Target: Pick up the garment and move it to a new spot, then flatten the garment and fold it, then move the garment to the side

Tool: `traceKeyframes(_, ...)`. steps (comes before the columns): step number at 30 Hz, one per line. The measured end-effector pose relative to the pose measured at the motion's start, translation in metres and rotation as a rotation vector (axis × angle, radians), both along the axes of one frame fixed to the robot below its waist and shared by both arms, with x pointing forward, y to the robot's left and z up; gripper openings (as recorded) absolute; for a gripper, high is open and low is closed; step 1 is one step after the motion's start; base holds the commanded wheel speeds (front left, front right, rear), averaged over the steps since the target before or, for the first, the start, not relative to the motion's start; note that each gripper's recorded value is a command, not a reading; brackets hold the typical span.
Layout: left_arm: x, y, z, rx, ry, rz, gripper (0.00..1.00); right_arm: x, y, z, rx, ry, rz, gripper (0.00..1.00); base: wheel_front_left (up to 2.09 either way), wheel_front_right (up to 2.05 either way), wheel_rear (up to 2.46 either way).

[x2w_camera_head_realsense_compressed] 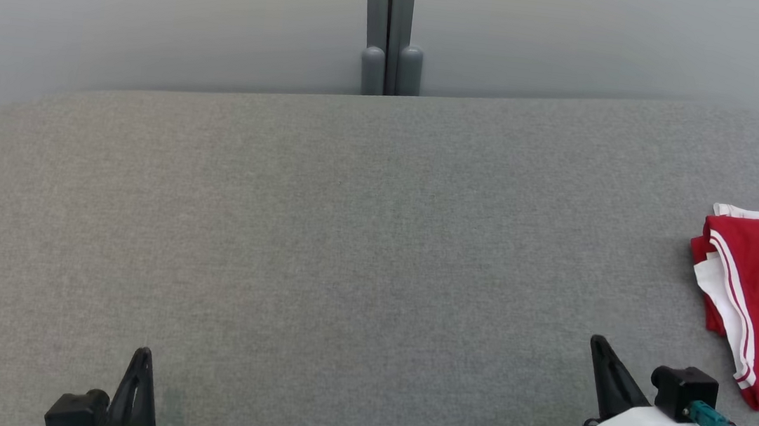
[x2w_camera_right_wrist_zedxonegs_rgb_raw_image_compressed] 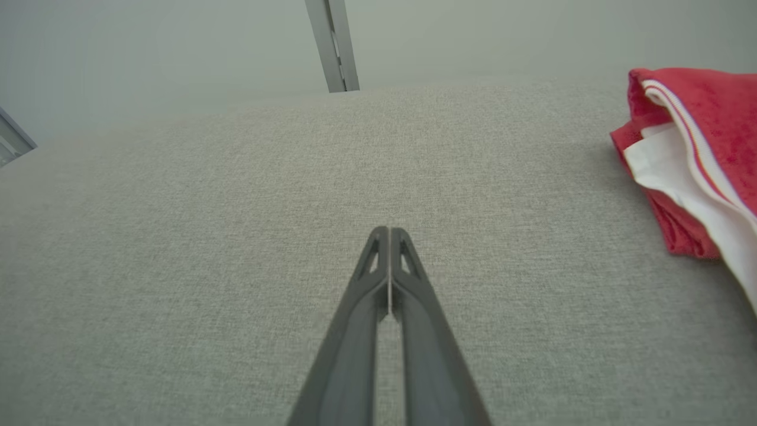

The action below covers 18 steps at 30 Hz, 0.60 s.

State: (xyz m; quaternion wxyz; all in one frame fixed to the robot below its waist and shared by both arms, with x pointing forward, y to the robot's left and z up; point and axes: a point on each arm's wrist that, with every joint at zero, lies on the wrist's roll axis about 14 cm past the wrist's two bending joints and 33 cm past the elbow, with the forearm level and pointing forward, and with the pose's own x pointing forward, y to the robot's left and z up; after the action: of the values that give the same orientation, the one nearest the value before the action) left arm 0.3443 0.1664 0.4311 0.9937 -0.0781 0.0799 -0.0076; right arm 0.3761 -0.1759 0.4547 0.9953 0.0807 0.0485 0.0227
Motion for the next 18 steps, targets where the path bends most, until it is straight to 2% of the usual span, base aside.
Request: traceKeyframes(18,0.004,0.013,0.000,-0.307,0.048,0.114,0.00,0.002,-0.013,0.004,0.312,0.026,-0.104,0.00,0.00,0.00,0.00)
